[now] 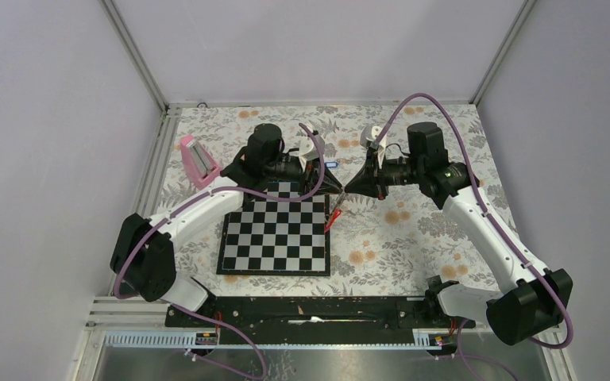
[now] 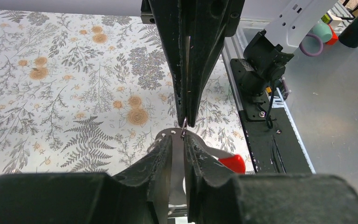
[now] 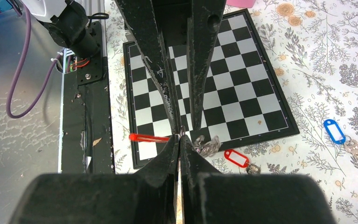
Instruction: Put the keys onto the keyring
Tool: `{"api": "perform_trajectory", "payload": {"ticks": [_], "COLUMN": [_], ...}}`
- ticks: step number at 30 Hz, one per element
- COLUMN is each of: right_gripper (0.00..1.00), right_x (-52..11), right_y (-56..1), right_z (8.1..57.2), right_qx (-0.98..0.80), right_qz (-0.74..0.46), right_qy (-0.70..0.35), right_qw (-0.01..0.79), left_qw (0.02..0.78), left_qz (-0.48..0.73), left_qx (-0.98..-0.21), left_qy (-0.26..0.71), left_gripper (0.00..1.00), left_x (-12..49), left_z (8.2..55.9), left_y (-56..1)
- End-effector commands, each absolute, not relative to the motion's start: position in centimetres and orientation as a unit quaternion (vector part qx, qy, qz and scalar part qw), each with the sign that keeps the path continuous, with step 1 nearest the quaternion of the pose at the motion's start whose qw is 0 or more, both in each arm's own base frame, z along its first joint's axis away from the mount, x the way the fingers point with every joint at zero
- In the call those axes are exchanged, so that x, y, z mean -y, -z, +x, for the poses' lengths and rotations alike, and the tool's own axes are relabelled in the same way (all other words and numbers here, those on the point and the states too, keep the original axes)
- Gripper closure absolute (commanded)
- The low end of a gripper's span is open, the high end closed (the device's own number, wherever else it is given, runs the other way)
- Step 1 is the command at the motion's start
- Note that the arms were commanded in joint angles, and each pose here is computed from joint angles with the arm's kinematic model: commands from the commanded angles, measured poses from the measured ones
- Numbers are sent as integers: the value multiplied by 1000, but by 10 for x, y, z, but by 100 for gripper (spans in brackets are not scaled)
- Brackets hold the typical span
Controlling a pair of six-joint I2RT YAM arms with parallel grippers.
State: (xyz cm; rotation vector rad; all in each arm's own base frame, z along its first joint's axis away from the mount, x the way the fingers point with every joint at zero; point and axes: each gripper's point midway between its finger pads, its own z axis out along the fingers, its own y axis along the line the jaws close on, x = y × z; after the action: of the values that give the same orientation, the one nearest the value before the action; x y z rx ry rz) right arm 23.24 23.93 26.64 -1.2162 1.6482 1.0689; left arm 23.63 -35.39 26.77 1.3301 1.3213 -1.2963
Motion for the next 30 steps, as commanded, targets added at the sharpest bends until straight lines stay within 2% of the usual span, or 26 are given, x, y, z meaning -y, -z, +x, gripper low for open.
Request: {"api": "perform_trajectory", "payload": {"ticks": [1,26,30], "right_gripper": [100,100,100], "right_x": [-244,-244,-244], "right_y": [-275,-267,-265], "right_z": [232,236,237], "right_qx": [-634,-645,-649], "right_qz": [-490,-482,-480], "right_qy": [-431,-427,-426], "right_qw": [415,411,409], "left_qw": [433,422,414], "left_qz": [545,537,534], "left_qx": [-490,-480,-480], "left_qy": [525,550,560], "left_gripper": [81,100,100], "left_x": [361,367,366], "left_z": [235,228,223], "left_y": [-288,-290,-290]}}
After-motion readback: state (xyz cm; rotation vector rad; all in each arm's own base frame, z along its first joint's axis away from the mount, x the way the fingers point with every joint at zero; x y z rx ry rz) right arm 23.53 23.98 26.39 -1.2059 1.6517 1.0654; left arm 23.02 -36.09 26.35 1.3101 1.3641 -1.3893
